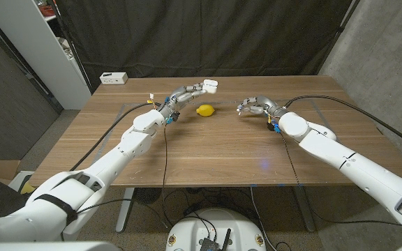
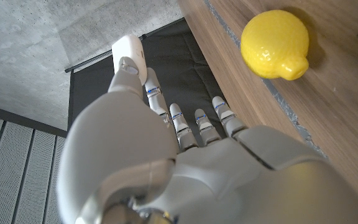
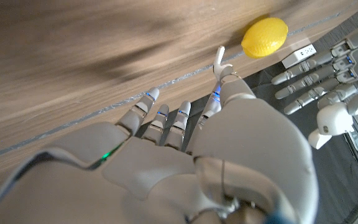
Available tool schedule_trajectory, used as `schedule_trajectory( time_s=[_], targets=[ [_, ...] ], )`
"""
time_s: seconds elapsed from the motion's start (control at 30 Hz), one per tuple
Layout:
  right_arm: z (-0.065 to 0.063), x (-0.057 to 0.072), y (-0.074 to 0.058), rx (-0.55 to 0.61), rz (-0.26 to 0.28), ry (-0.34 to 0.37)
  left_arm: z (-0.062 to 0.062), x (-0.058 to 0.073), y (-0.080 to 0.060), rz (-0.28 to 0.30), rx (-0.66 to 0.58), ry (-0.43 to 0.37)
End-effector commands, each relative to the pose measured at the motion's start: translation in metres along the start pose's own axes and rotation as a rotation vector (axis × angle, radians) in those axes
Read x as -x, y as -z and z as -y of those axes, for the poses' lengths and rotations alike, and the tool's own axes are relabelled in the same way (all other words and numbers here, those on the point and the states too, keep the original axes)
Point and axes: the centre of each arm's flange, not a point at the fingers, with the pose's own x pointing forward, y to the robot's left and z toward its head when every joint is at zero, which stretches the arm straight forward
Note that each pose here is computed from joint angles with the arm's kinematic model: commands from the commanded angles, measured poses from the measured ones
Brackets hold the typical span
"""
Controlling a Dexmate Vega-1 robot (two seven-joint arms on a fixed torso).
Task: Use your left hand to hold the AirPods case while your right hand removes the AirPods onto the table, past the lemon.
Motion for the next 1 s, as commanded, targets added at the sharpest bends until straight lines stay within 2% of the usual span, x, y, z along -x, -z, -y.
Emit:
schedule_trajectory(
  time_s=[0.03, 0.2, 0.43, 1.0],
  targets=[
    [-0.017, -0.003, 0.019, 0.063, -0.070, -0.030, -0.003, 0.002, -0.001, 0.006, -0.002, -0.001],
    [-0.025, -0.004, 0.022, 0.097, -0.080, -0.015, -0.005, 0.005, -0.002, 0.008, -0.002, -0.004],
    [-0.033, -0.005, 0.023, 0.126, -0.091, -0.031, -0.005, 0.005, -0.001, 0.010, 0.001, -0.003],
    [-0.035, -0.003, 0.025, 0.153, -0.104, -0.047, -0.002, 0.007, 0.000, 0.010, 0.002, 0.000]
  ],
)
